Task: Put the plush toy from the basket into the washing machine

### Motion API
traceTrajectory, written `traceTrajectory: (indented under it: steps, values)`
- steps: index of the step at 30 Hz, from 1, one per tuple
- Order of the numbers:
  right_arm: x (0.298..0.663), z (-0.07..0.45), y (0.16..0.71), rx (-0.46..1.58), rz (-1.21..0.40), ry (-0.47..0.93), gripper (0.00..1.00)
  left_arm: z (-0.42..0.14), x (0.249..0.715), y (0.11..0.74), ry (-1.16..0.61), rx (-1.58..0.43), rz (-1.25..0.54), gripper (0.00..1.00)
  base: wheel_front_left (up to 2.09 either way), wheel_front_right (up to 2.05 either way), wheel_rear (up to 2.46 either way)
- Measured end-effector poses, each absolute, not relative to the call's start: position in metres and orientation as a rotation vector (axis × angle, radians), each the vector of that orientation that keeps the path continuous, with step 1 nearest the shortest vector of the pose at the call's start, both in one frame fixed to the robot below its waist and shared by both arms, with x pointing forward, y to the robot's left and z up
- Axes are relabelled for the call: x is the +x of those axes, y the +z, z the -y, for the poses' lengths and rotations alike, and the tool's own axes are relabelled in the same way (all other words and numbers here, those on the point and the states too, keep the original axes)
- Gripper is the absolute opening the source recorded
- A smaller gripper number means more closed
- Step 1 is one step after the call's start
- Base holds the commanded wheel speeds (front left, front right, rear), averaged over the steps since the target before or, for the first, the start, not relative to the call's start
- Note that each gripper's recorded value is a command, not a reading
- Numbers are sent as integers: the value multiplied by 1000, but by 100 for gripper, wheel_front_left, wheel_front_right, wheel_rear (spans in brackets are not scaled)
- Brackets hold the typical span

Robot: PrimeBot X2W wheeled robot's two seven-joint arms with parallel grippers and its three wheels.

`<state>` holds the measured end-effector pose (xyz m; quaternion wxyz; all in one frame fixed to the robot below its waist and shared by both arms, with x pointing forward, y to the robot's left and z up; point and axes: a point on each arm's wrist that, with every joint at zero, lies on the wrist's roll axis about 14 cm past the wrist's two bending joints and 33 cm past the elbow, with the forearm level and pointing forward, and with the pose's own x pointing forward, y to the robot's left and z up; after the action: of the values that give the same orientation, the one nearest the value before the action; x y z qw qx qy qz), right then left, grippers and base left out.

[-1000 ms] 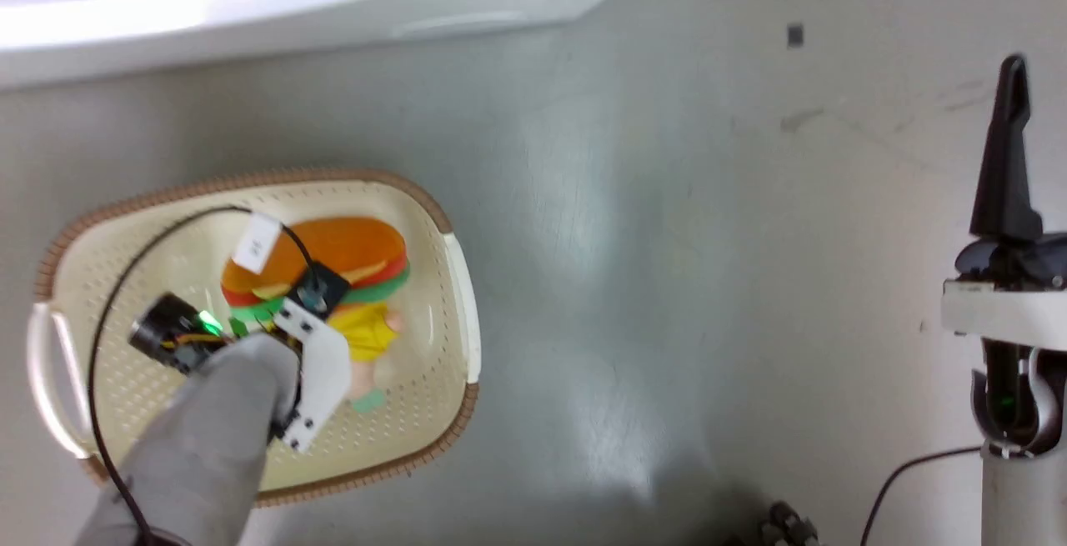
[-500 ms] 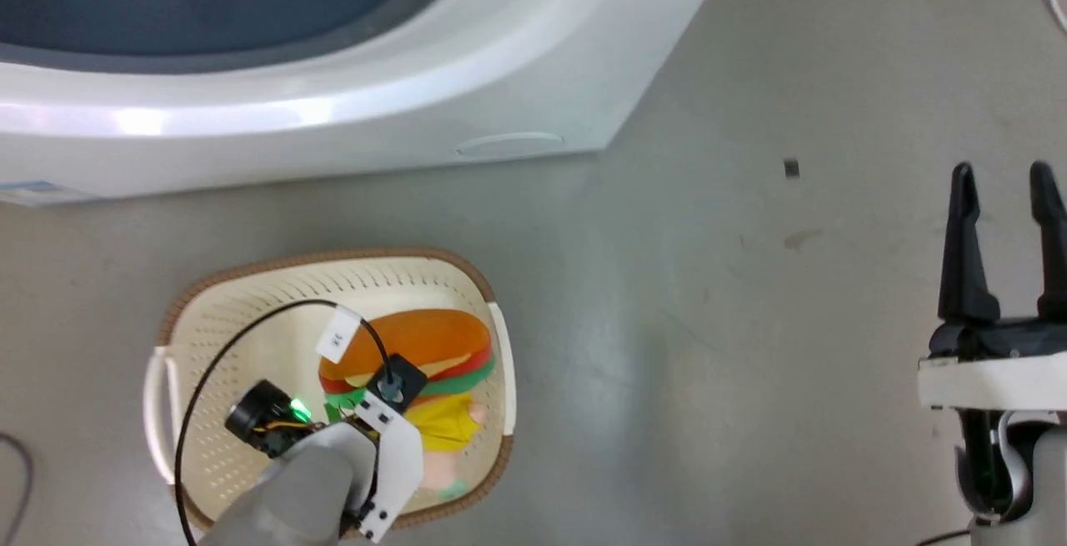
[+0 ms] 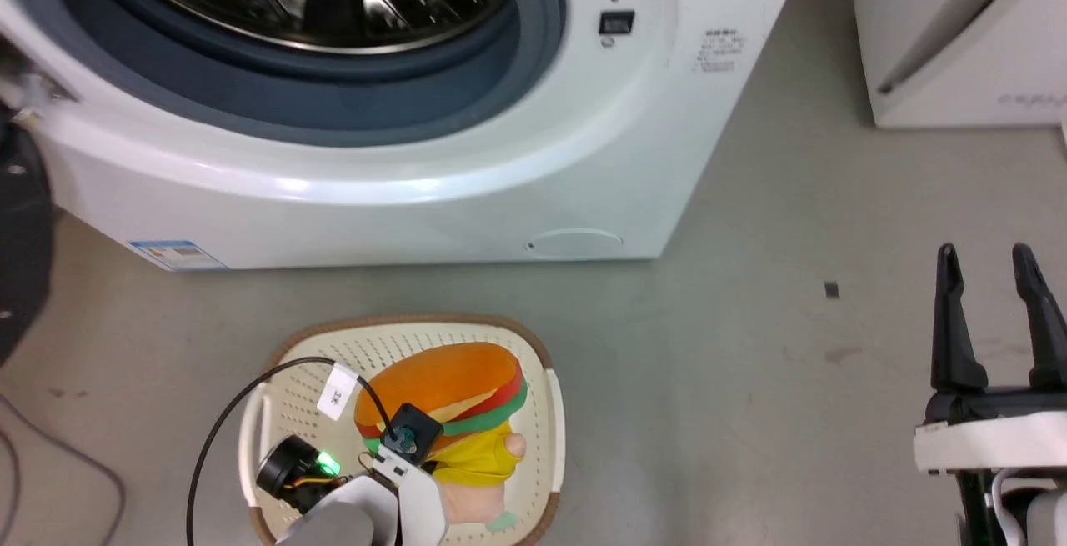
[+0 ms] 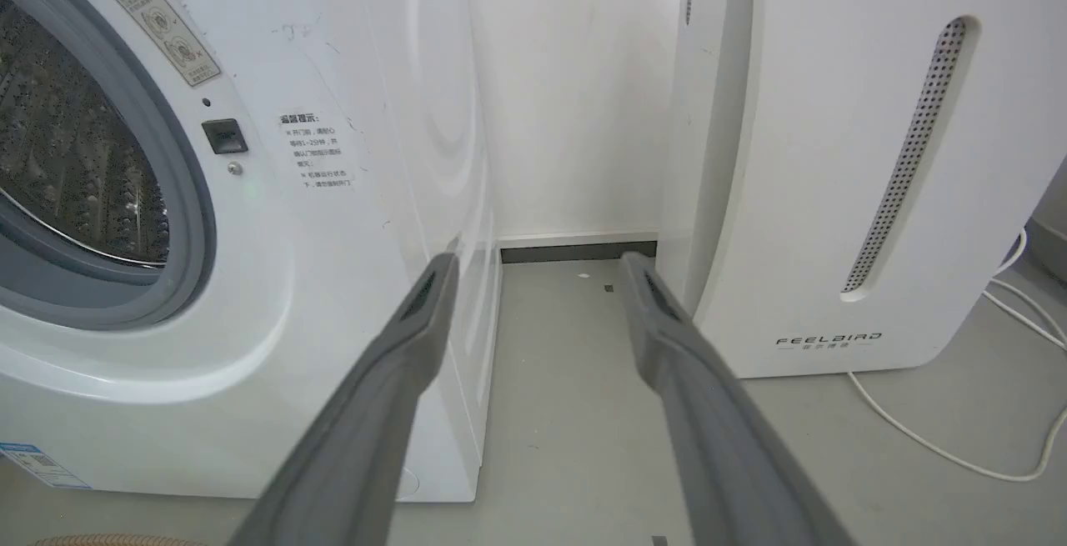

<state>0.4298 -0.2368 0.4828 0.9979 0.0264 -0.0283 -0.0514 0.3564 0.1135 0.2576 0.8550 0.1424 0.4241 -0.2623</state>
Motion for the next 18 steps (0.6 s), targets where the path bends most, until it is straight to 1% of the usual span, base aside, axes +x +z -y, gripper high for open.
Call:
traceTrajectory:
  steps: [8, 14, 18]
  values:
    - [415, 227, 499, 64, 91, -77, 100, -120, 365, 297, -474, 252, -743, 0, 0, 0, 0]
    - [411, 220, 509, 71, 114, -56, 100, -124, 385, 330, -404, 221, -616, 0, 0, 0, 0]
    - [409, 217, 512, 73, 120, -46, 100, -126, 407, 363, -366, 202, -483, 0, 0, 0, 0]
